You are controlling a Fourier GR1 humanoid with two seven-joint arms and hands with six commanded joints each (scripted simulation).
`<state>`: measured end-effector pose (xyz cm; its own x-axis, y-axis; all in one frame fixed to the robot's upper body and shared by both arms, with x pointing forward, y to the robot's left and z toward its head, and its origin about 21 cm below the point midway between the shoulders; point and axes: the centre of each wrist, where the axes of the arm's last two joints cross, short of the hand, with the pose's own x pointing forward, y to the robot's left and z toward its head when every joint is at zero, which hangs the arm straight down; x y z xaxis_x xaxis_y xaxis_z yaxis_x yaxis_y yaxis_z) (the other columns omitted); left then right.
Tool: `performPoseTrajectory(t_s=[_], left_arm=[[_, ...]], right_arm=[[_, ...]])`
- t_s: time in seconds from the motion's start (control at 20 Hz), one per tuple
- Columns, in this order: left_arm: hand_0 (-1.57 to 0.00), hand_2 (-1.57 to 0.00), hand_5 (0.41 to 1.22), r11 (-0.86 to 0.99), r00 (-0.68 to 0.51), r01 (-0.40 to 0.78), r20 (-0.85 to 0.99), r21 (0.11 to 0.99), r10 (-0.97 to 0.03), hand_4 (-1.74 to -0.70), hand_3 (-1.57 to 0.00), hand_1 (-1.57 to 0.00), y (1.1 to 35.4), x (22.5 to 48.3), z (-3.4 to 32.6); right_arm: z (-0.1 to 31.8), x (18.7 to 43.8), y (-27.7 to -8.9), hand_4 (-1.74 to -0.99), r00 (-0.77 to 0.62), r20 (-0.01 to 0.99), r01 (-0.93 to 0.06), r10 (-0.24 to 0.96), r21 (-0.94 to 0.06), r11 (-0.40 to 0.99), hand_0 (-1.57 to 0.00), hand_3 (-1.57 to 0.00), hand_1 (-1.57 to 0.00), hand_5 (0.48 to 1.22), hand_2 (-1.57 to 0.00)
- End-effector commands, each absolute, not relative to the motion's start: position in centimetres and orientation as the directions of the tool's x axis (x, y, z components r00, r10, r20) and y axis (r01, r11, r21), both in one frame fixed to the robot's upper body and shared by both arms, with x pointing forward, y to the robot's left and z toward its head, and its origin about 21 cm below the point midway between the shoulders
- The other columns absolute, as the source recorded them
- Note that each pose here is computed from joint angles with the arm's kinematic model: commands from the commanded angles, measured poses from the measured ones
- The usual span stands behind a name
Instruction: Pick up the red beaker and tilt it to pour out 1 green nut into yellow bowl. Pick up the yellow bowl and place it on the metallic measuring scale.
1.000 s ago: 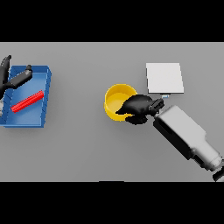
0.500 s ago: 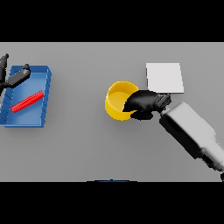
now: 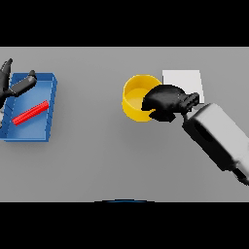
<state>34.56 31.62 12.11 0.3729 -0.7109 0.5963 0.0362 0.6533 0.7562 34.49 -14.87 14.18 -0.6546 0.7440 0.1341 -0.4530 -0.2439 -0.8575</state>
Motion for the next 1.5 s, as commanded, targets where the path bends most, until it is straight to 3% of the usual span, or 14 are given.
performPoseTrajectory(t_s=[0.0,0.2,0.4,0.7,0.85,1.05,1.45], left_arm=[[0.00,0.00,0.723,0.647,0.372,0.035,0.591,0.761,-0.715,-0.80,0.00,0.00,31.8,34.4,12.2],[0.00,0.00,0.741,0.652,0.366,0.026,0.600,0.758,-0.711,-0.81,0.00,0.00,32.0,34.0,12.3],[0.00,0.00,0.735,0.640,0.388,0.022,0.583,0.768,-0.714,-0.80,0.00,0.00,31.9,33.9,12.8],[0.00,0.00,0.769,0.644,0.410,0.024,0.580,0.764,-0.704,-0.83,0.00,0.00,31.6,33.6,12.9],[0.00,0.00,0.772,0.637,0.413,0.021,0.573,0.771,-0.708,-0.82,0.00,0.00,31.7,33.4,13.0],[0.00,0.00,0.756,0.635,0.422,0.014,0.571,0.772,-0.704,-0.82,0.00,0.00,31.9,33.8,13.2],[0.00,0.00,0.725,0.641,0.413,0.026,0.576,0.767,-0.705,-0.80,0.00,0.00,31.4,33.7,12.9]], right_arm=[[14.4,34.6,-14.9,-1.719,-0.665,0.121,-0.434,0.737,-0.866,-0.250,-1.57,-1.24,-1.57,1.220,-1.56],[16.3,36.4,-16.9,-1.720,-0.629,0.061,-0.382,0.775,-0.893,-0.239,-1.57,-1.33,-1.57,1.221,-1.57],[16.6,37.9,-18.9,-1.720,-0.568,0.043,-0.362,0.822,-0.910,-0.203,-1.57,-1.24,-1.57,1.221,-1.57],[15.3,40.2,-23.2,-1.720,-0.436,0.057,-0.394,0.898,-0.909,-0.133,-1.57,-1.18,-1.57,1.221,-1.57],[13.9,41.1,-24.4,-1.721,-0.385,0.070,-0.414,0.920,-0.904,-0.105,-1.57,-1.18,-1.57,1.221,-1.57],[12.3,42.0,-25.6,-1.723,-0.340,0.079,-0.430,0.937,-0.899,-0.080,-1.57,-1.31,-1.57,1.221,-1.57],[9.4,43.1,-25.8,-1.727,-0.286,0.082,-0.451,0.955,-0.890,-0.058,-1.57,-1.50,-1.49,1.221,-1.57]])
